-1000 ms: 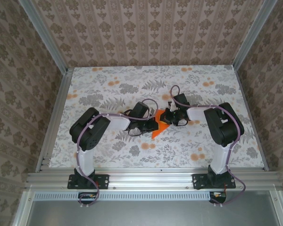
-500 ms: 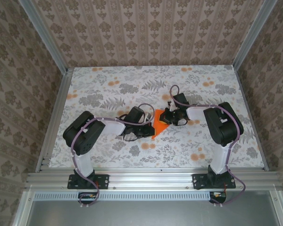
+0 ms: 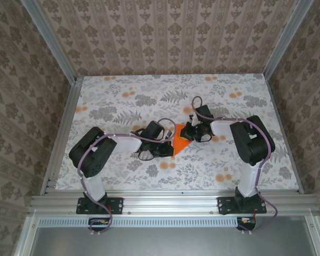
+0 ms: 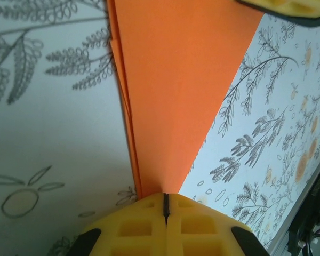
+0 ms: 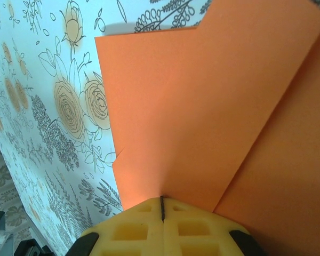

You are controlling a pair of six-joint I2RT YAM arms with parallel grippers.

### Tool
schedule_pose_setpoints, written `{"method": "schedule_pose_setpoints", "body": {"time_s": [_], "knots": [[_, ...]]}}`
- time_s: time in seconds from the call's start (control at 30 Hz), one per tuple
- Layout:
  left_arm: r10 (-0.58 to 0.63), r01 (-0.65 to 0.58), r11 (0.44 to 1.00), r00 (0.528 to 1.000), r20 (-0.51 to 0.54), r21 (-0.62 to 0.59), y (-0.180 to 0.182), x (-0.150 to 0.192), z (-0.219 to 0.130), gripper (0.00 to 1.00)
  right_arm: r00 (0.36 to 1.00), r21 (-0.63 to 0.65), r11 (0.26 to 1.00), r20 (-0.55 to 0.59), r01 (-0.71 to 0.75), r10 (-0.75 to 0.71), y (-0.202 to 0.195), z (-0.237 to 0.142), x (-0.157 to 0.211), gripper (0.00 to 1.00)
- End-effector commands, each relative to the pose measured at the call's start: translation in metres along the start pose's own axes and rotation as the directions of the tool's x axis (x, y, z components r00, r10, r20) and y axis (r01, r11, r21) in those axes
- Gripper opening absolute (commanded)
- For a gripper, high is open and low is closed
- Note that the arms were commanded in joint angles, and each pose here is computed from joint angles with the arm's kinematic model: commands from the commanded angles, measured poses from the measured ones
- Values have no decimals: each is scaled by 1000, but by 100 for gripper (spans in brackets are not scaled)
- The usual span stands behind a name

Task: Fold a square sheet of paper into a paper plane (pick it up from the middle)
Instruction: Fourth fold the wing at the center of the table.

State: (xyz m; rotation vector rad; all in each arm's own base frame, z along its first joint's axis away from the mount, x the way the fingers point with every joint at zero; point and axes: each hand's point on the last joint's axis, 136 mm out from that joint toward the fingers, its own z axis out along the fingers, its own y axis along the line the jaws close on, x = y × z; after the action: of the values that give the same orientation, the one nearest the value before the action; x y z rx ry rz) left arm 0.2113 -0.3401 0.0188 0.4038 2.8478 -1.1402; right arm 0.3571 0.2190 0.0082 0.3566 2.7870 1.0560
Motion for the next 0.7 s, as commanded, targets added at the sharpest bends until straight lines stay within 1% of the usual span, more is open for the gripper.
{"method": "schedule_pose_setpoints", "body": {"time_s": [0.0,0.27,0.4,0.47,0.53,0.67], "knots": [[-105,70,982,975,-196,-176,40,64,-7,1,990,324,940,-59,-103,129,-94,16,37,5],[-53,26,989,980,-191,-142,25,62,-15,1,989,329,938,-62,-105,132,-95,17,38,6],[-18,7,997,992,-129,-82,4,44,-22,2,990,316,943,-62,-101,127,-91,16,37,6],[8,-11,998,998,-65,-54,-10,28,-29,3,992,268,959,-61,-91,112,-78,15,33,7],[19,-19,999,1000,2,-41,-19,11,-35,6,995,194,978,-53,-71,83,-56,10,25,9],[22,-13,997,993,114,-81,-20,-17,-43,15,1000,50,999,12,-4,3,2,-16,1,17]]}}
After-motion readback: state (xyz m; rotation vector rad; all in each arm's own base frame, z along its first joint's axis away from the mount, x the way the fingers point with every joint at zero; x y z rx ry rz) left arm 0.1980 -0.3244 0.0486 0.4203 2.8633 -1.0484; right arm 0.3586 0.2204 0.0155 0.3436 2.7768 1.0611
